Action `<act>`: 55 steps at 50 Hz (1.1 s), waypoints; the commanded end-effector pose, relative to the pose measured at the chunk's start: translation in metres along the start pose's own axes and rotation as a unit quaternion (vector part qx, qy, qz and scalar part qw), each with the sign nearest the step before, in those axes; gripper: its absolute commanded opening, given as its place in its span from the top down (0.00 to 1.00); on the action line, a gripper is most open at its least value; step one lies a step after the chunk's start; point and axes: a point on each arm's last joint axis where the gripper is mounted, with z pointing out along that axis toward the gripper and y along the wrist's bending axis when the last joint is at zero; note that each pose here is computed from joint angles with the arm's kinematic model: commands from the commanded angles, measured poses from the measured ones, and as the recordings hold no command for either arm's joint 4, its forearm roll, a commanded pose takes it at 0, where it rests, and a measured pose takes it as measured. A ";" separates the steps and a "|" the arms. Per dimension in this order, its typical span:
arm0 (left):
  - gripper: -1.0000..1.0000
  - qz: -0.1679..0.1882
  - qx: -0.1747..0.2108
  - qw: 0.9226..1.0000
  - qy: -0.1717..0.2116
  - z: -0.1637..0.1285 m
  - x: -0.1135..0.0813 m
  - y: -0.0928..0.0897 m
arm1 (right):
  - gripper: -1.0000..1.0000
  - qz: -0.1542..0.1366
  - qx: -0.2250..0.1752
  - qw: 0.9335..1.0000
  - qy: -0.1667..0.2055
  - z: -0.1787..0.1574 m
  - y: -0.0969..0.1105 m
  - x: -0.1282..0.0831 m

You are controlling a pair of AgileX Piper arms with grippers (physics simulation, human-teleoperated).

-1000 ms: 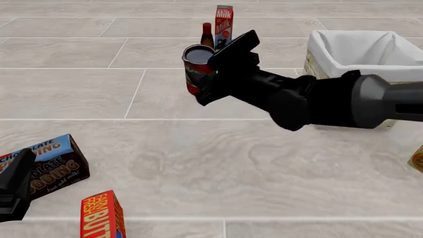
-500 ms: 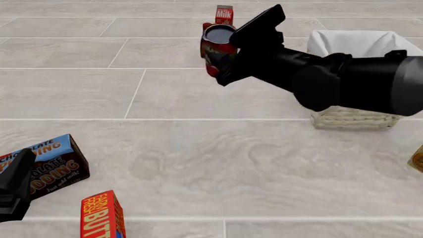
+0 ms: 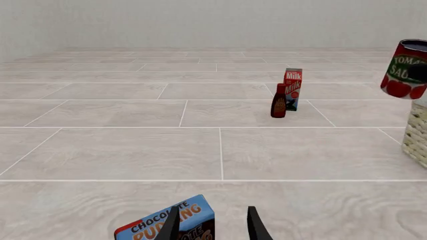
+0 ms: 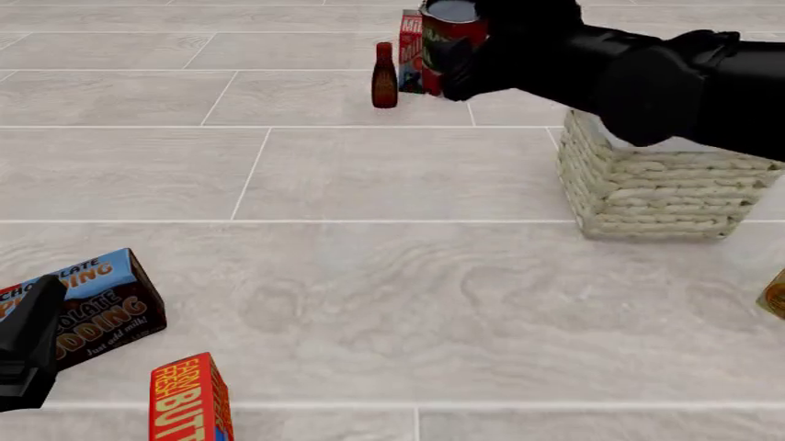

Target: Pick the tomato sauce and place it in the basket.

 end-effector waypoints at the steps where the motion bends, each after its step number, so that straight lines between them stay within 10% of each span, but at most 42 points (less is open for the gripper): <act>1: 0.00 0.000 0.000 1.000 0.000 0.000 0.000 0.000 | 1.00 0.034 0.023 0.999 -0.003 -0.011 -0.022 -0.023; 12: 0.00 0.000 0.000 1.000 0.000 0.000 0.000 0.000 | 1.00 0.072 0.053 0.996 0.002 -0.021 -0.048 -0.034; 55: 0.00 0.000 0.000 1.000 0.000 0.000 0.000 0.000 | 1.00 0.072 0.166 0.982 0.062 -0.037 -0.134 -0.020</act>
